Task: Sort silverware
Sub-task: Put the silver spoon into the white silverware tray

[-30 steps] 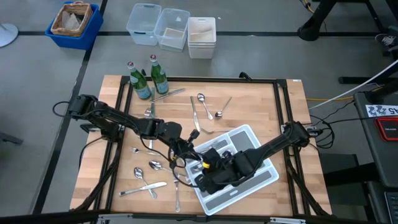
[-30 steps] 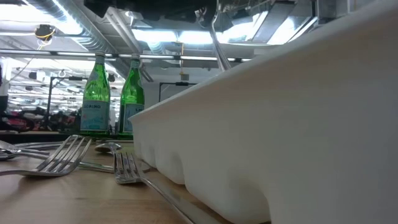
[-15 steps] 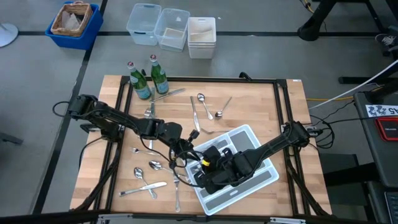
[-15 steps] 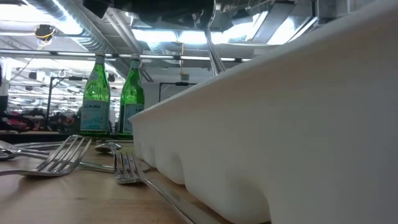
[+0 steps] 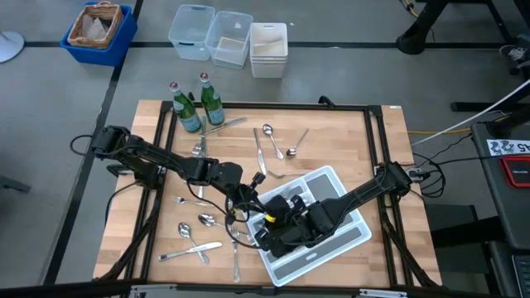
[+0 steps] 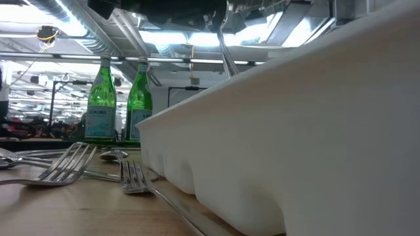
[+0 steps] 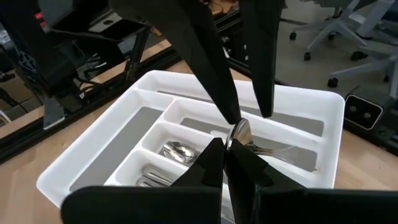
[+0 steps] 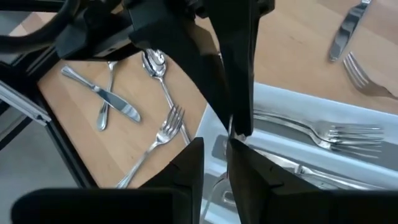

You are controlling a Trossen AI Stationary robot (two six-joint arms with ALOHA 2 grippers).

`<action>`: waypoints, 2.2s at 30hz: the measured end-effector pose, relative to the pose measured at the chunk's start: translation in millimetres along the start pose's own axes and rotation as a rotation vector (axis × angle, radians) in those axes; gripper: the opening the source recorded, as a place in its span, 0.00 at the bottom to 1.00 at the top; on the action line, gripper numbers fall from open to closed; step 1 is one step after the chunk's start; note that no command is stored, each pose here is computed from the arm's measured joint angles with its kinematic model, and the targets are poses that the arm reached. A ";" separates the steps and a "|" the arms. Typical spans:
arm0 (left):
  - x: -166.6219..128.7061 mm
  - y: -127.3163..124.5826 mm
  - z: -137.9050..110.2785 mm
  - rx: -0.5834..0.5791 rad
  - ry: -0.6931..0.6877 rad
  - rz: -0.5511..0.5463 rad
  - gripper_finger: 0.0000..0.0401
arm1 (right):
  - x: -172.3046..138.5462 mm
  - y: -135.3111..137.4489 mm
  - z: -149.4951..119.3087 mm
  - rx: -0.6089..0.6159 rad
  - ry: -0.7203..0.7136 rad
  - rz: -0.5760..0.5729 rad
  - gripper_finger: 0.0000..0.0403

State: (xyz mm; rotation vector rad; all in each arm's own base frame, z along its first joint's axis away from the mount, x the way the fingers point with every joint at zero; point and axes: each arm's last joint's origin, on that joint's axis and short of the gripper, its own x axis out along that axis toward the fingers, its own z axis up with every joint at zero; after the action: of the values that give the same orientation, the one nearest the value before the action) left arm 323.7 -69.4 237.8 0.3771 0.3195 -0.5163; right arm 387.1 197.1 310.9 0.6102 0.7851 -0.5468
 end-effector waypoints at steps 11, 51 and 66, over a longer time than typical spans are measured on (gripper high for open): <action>0.2 0.4 0.6 -0.040 -0.007 0.004 0.00 | 2.6 -7.0 3.2 -0.018 0.018 -0.053 0.19; -36.2 10.1 6.3 -0.148 0.138 0.203 0.27 | 4.8 -20.8 -20.7 0.347 0.129 -0.219 0.01; -57.5 26.7 -7.5 -0.290 0.243 0.257 0.22 | -4.4 -34.2 -77.5 0.720 0.060 -0.418 0.01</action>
State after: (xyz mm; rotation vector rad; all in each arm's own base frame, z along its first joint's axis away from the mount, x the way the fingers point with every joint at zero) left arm 289.0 -20.8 260.6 0.1939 0.5654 -0.1671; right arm 325.2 226.9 261.0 1.1350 0.7688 -1.2243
